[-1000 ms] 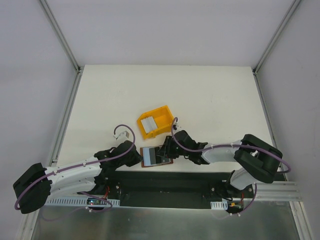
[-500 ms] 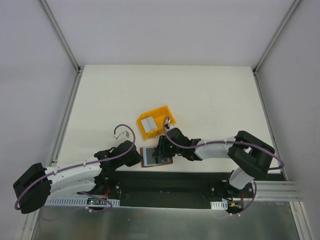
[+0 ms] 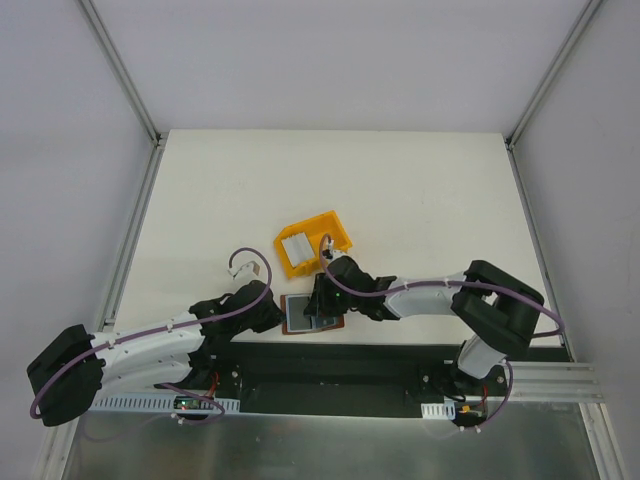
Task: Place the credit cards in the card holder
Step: Insert the credit card into the card holder, then move the storage box to the center of the board, then turn over the card slot in the card holder.
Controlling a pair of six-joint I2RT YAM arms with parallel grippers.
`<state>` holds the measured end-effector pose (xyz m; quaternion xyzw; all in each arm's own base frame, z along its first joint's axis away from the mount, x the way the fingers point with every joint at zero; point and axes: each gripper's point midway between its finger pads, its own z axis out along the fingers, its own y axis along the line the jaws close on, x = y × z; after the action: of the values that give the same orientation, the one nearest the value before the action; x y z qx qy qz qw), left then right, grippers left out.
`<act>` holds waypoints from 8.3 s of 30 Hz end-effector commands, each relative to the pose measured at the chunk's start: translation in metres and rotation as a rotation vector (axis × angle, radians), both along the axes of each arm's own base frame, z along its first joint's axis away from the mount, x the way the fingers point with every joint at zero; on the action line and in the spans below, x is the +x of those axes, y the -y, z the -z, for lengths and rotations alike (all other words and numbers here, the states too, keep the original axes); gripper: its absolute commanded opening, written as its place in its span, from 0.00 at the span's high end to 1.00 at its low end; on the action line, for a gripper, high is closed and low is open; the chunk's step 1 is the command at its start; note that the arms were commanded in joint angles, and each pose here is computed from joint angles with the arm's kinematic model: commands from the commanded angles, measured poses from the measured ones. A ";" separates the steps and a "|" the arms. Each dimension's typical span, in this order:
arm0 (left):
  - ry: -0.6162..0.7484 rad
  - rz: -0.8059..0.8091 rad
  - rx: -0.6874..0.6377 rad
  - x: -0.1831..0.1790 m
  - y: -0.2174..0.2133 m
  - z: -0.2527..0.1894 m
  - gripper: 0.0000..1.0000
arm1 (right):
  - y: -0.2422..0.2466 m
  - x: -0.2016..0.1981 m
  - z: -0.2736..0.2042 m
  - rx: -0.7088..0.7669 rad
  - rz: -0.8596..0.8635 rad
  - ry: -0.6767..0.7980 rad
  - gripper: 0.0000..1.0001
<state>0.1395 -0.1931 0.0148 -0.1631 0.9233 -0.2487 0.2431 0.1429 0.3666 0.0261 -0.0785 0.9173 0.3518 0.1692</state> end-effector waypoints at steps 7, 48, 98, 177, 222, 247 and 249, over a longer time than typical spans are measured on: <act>0.005 0.013 0.049 -0.003 -0.007 0.004 1.00 | 0.000 0.007 -0.048 0.002 -0.073 0.143 0.58; 0.070 0.098 0.017 0.006 0.011 -0.028 1.00 | 0.080 0.217 -0.073 -0.433 0.018 0.275 0.51; 0.104 0.138 -0.038 0.007 0.023 -0.050 1.00 | 0.040 0.054 -0.124 0.050 0.041 0.237 0.46; 0.120 0.154 -0.048 0.007 0.024 -0.054 1.00 | -0.018 0.007 -0.035 -0.274 -0.079 0.191 0.55; 0.128 0.158 -0.055 0.008 0.026 -0.057 1.00 | -0.015 0.006 -0.033 -0.273 -0.054 0.169 0.49; 0.159 0.148 -0.085 0.011 0.028 -0.068 1.00 | -0.003 0.010 -0.049 -0.347 -0.010 0.254 0.54; 0.160 0.149 -0.084 0.012 0.029 -0.068 1.00 | 0.001 0.012 -0.049 -0.370 -0.008 0.262 0.55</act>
<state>0.1455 -0.2093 0.0622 -0.0859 0.9147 -0.2851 0.2731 0.1469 0.3724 0.0531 -0.1640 0.9417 0.1731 0.2375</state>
